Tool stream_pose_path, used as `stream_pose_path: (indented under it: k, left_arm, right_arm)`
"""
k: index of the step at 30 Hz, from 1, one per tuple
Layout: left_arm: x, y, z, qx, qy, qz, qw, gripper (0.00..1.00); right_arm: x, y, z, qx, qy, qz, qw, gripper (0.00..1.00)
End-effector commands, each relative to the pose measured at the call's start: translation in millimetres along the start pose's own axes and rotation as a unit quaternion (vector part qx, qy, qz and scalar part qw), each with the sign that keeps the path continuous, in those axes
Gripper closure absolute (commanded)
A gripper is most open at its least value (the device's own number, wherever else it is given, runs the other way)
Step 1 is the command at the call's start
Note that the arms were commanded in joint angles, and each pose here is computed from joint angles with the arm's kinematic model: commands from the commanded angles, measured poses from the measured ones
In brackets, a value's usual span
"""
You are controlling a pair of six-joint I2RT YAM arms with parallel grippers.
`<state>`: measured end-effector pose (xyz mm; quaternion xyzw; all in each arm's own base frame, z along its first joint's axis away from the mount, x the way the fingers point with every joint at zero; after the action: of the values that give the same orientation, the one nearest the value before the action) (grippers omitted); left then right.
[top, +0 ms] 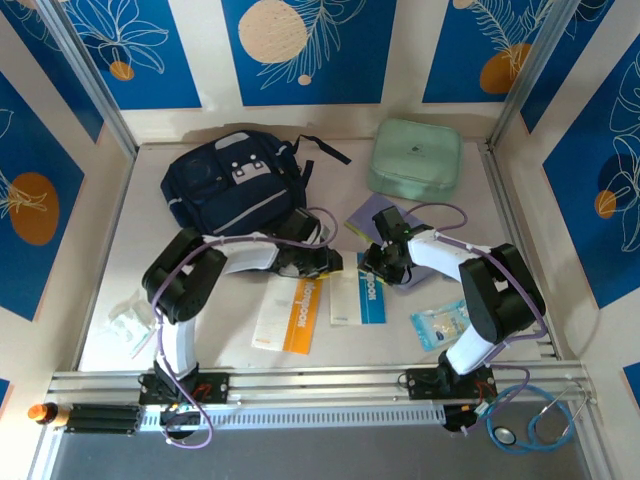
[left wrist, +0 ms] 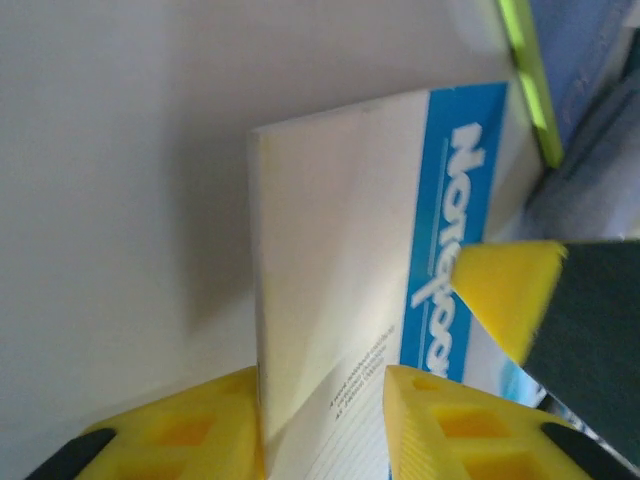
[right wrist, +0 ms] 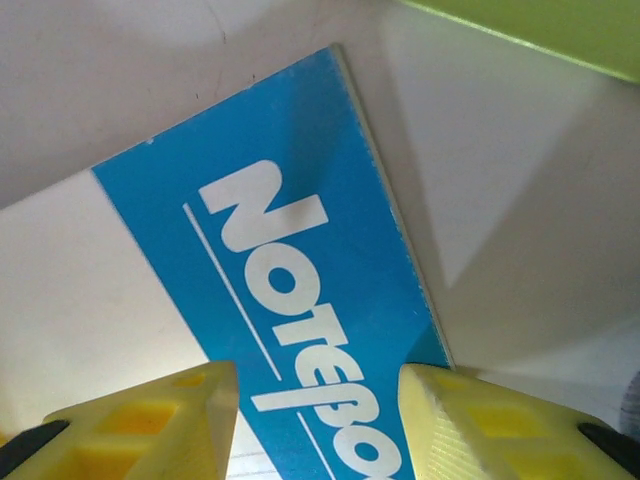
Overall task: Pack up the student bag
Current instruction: Pick up the book at the center of the table, then pass the book.
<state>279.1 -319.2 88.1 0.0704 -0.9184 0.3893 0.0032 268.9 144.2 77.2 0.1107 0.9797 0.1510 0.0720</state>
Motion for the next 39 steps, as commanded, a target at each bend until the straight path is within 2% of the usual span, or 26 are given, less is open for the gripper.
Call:
stream_pose_path:
  k: [1, 7, 13, 17, 20, 23, 28, 32, 34, 36, 39]
  left_arm:
    - [11, -26, -15, 0.063, 0.006, 0.065, 0.996, 0.68]
    - [6, -23, -10, 0.059, -0.01, 0.053, 0.997, 0.73]
    - [0, -21, -6, 0.055, -0.02, 0.042, 0.997, 0.87]
    - [-6, -25, -21, 0.043, -0.047, 0.057, 0.996, 1.0]
    - [-16, -30, -45, 0.041, -0.079, 0.066, 0.994, 1.0]
    - [-27, -38, -79, 0.049, -0.12, 0.073, 0.989, 1.0]
    - [-50, -59, -153, 0.09, -0.238, 0.081, 0.964, 1.0]
    - [-67, -81, -206, 0.157, -0.321, 0.061, 0.932, 1.0]
    - [-74, -89, -226, 0.186, -0.354, 0.043, 0.916, 1.0]
    - [-82, -84, -240, 0.201, -0.387, -0.005, 0.9, 1.0]
    - [-89, -81, -253, 0.241, -0.414, -0.05, 0.876, 1.0]
  right_arm:
    - [9, -4, 11, 0.013, 0.022, -0.002, 1.0, 0.51]
    - [12, -1, 14, 0.014, 0.027, -0.005, 1.0, 0.51]
    - [12, 0, 10, 0.011, 0.021, -0.005, 1.0, 0.52]
    - [4, 8, -6, -0.022, -0.019, -0.019, 0.999, 0.49]
    - [-8, 17, -28, -0.068, -0.066, -0.028, 0.995, 0.44]
    - [-18, 29, -53, -0.14, -0.114, -0.029, 0.983, 0.34]
    - [-37, 51, -90, -0.275, -0.153, -0.007, 0.949, 0.26]
    - [-53, 66, -114, -0.358, -0.174, 0.007, 0.917, 0.22]
    - [-59, 76, -124, -0.395, -0.18, 0.007, 0.901, 0.2]
    - [-64, 87, -130, -0.427, -0.177, 0.006, 0.887, 0.2]
    - [-69, 104, -131, -0.46, -0.158, 0.005, 0.874, 0.19]
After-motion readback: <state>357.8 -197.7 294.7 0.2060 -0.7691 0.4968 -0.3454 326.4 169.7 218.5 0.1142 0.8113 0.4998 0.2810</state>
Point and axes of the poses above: each hand's point on the last joint's axis, 136 mm out from that joint toward the fingers, its own z axis out along the fingers, its own y axis along the line the jaws close on, x = y × z, the point moved 6 cm from there along -z, back along the fingers, and after that the axes turned 11 degrees about -z, right-handed, at the moved point
